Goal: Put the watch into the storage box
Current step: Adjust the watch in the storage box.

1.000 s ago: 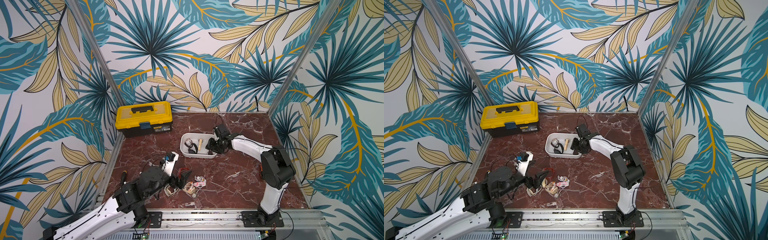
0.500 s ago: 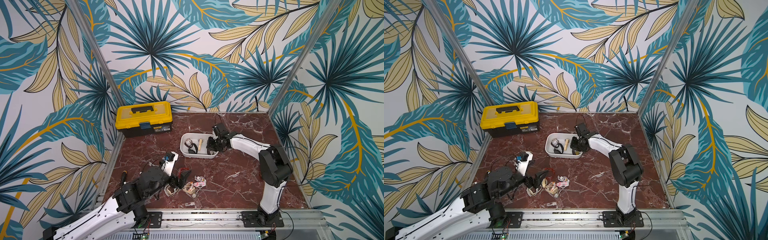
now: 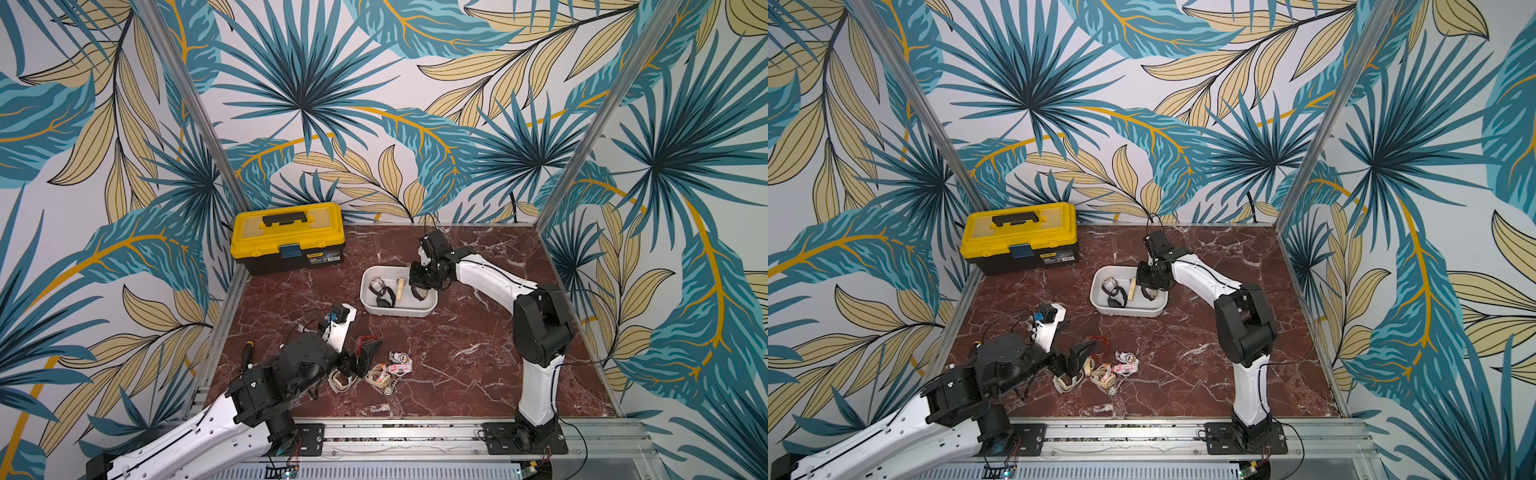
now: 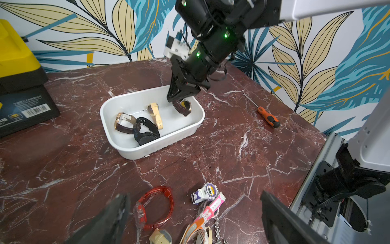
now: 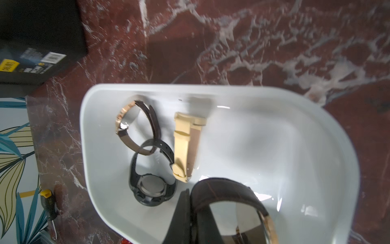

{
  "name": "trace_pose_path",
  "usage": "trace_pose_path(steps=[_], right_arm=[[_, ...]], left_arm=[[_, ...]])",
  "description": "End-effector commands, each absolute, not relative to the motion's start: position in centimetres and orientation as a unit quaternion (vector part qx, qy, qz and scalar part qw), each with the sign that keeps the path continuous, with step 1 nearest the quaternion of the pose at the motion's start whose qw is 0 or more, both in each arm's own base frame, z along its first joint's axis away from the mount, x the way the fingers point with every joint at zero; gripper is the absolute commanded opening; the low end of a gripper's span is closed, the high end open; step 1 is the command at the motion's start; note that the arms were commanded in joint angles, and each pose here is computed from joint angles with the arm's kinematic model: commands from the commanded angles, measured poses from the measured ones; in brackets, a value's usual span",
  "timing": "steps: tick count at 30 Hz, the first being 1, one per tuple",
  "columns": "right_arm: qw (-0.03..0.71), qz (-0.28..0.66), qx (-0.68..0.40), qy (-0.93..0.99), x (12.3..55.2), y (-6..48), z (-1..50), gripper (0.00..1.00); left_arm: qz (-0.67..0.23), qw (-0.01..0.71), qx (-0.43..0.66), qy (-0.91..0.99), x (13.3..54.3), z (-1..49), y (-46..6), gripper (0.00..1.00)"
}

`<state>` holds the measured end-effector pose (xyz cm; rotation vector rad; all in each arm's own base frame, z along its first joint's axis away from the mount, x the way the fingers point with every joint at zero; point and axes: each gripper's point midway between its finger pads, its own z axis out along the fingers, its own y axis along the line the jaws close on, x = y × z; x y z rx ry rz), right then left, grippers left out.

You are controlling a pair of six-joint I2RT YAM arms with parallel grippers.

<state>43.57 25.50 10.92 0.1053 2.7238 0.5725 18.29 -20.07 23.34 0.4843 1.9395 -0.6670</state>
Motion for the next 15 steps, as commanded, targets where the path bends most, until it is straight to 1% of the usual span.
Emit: trace_pose_path(steps=[1,9,15], right_arm=[[0.117,0.137,0.0,0.984,42.0,24.0,8.4,0.0],[0.074,0.064,-0.03,0.995,42.2,23.0,5.7,0.0],[0.062,0.045,-0.039,0.996,42.1,23.3,3.9,0.0]], left_arm=[[-0.266,0.498,0.204,0.8,18.5,22.7,-19.9,1.0],[-0.266,0.499,0.203,0.799,18.5,22.7,-19.9,1.0],[-0.265,0.5,0.203,0.799,18.5,22.7,-20.0,1.0]])
